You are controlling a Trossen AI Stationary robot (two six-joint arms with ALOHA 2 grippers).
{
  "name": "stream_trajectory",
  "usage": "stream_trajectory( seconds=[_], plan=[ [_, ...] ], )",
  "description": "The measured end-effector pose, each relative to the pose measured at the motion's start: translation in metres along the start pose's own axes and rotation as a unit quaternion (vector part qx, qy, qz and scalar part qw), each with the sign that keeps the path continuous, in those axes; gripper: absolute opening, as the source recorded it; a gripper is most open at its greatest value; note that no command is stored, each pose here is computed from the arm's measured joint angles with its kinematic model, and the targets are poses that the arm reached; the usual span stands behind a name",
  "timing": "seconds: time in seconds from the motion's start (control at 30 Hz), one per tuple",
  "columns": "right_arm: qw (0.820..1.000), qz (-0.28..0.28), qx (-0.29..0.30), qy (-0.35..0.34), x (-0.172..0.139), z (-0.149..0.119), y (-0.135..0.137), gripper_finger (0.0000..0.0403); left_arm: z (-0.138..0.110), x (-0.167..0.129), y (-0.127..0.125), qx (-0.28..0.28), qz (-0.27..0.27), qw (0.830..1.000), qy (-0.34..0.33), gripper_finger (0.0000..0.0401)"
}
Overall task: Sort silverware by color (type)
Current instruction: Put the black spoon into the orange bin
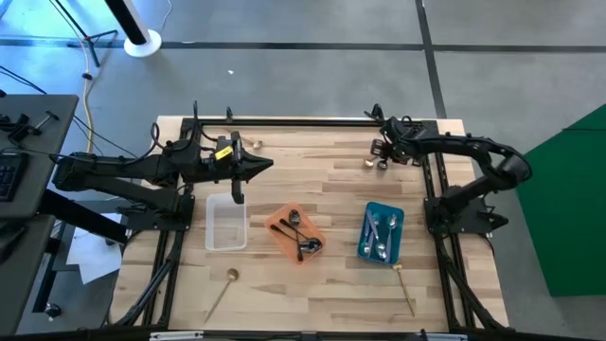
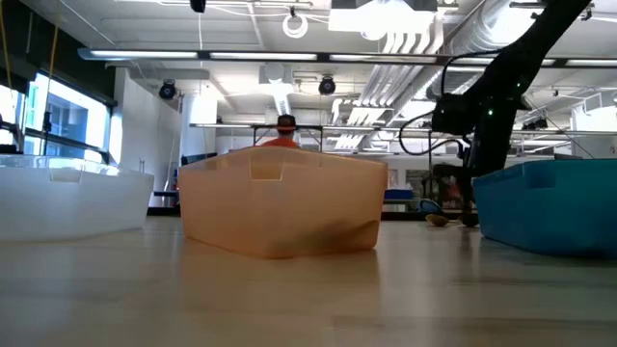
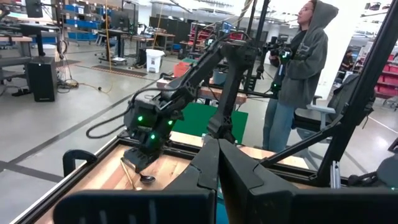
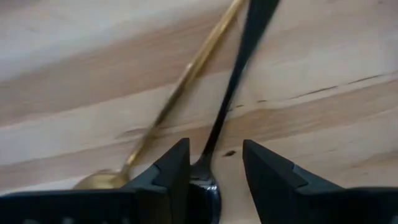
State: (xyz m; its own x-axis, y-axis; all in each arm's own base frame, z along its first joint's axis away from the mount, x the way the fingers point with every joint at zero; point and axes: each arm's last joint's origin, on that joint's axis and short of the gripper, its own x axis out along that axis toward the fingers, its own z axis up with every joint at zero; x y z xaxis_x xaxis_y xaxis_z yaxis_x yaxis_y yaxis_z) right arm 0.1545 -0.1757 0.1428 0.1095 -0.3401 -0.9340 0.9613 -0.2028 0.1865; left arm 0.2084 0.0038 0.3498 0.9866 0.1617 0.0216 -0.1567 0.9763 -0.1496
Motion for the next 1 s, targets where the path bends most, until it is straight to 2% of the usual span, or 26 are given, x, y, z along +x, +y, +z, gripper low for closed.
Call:
stream_trajectory(
  seconds=[0.3, 0.43, 0.67, 0.8, 1.0],
  plan=[
    [0.999, -0.033, 0.003, 0.000, 0.013, -0.001, 0.000, 0.0112, 0.000, 0.000, 0.000, -0.017, 0.000, 1.000, 0.000, 0.0000],
    [0.999, -0.039, -0.015, -0.004, 0.014, -0.001, 0.000, 0.0097, 0.000, 0.000, 0.000, -0.017, 0.000, 1.000, 0.000, 0.0000],
    [0.994, -0.060, -0.095, 0.010, 0.013, -0.009, -0.001, 0.0010, 0.000, 0.000, 0.000, -0.017, 0.000, 1.000, 0.000, 0.0000],
    [0.989, -0.073, -0.124, 0.025, 0.011, -0.016, -0.001, 0.0008, 0.000, 0.000, 0.000, -0.017, 0.000, 1.000, 0.000, 0.0000],
    [0.988, -0.066, -0.137, 0.035, 0.006, -0.021, -0.001, 0.0003, 0.000, 0.000, 0.000, -0.017, 0.000, 1.000, 0.000, 0.0000]
  ],
)
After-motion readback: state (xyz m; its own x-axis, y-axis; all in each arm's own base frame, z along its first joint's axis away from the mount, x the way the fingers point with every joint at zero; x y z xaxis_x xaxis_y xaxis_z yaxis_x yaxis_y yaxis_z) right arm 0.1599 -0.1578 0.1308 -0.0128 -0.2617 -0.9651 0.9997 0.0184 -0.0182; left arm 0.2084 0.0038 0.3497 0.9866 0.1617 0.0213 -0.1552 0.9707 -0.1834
